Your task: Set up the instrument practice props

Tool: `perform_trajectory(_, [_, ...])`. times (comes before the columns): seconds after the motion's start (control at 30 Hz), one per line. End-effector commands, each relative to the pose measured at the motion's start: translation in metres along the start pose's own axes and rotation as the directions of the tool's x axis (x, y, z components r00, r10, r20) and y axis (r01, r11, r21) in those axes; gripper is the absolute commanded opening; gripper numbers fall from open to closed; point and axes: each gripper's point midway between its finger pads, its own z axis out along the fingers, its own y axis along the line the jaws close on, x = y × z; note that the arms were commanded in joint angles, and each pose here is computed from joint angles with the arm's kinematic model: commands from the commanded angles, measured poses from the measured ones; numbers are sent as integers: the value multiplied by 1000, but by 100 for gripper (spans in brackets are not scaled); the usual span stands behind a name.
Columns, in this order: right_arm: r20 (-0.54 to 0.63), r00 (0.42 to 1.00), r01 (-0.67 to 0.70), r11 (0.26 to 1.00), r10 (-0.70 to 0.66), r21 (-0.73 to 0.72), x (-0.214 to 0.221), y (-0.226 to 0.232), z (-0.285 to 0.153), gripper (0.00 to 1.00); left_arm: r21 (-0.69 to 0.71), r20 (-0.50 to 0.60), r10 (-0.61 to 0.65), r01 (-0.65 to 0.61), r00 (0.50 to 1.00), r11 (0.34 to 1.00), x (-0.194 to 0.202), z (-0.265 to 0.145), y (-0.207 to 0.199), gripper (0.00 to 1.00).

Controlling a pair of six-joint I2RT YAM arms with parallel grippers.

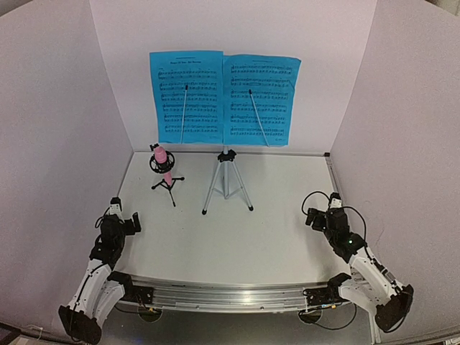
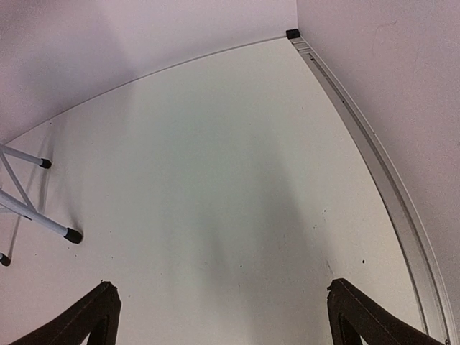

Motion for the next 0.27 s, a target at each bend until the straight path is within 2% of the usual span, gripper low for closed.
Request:
perform_trajectory(0.0, [45, 999, -7, 1000, 6, 13, -7, -4, -3, 98, -5, 60, -29, 29, 998, 1000, -14, -1, 2, 100])
perform_trajectory(0.23, [62, 998, -17, 1000, 16, 16, -7, -8, -7, 98, -9, 57, -34, 35, 998, 999, -13, 0, 2, 100])
